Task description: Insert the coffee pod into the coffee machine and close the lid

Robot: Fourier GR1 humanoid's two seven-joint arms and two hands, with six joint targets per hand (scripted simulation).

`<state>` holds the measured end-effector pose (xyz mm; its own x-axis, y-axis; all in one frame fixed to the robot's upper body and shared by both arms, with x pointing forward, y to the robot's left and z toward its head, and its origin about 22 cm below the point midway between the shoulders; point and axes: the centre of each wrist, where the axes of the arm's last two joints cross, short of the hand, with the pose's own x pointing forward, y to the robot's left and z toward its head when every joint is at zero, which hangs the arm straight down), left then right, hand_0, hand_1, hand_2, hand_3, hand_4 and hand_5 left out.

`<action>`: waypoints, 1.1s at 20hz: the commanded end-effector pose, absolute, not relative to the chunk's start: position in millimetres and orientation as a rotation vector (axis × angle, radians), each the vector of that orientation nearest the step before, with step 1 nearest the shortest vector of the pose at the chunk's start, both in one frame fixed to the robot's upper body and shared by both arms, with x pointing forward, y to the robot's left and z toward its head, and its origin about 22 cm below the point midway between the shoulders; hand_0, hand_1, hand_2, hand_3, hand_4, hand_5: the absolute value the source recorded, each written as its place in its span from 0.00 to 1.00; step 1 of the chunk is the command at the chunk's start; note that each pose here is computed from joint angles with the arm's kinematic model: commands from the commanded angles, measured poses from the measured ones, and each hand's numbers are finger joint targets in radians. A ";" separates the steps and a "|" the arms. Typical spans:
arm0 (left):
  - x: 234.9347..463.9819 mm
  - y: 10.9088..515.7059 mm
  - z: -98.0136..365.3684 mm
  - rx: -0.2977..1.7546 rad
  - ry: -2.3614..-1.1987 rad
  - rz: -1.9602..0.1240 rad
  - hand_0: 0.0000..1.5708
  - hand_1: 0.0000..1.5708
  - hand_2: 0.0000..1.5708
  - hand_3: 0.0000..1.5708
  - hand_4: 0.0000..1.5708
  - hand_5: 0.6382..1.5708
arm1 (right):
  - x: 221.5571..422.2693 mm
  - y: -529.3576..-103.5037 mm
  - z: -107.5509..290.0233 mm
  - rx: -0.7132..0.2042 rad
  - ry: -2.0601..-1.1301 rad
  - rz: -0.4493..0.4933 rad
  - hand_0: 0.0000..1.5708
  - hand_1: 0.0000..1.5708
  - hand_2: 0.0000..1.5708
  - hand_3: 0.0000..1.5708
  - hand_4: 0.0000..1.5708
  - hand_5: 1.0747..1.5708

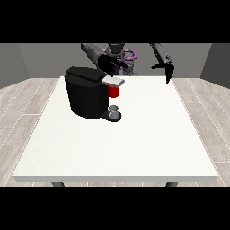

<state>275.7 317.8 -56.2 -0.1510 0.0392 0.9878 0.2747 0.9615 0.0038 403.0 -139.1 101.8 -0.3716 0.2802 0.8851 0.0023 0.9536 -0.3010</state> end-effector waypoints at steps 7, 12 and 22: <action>287.2 312.8 -47.5 -0.275 -1.738 -0.258 0.00 0.00 0.00 0.00 0.19 1.00 | 420.6 -112.4 144.6 -0.310 -2.010 0.444 0.00 0.00 0.00 0.00 0.29 1.00; 285.4 301.6 -60.5 -0.302 -1.760 -0.242 0.00 0.00 0.00 0.00 0.23 1.00 | 416.5 -92.2 152.4 -0.172 -2.075 0.410 0.00 0.00 0.00 0.00 0.25 1.00; 271.3 295.5 -81.7 -0.320 -1.697 -0.232 0.00 0.00 0.00 0.00 0.11 1.00 | 373.0 -70.1 77.1 -0.001 -2.005 0.628 0.00 0.00 0.00 0.00 0.34 1.00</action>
<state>270.3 293.2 -82.3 -0.1310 0.0700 0.9889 0.3383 0.9408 -0.0218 386.4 -76.9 95.8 -0.4770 0.2807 0.8329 -0.1707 0.9000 -0.4011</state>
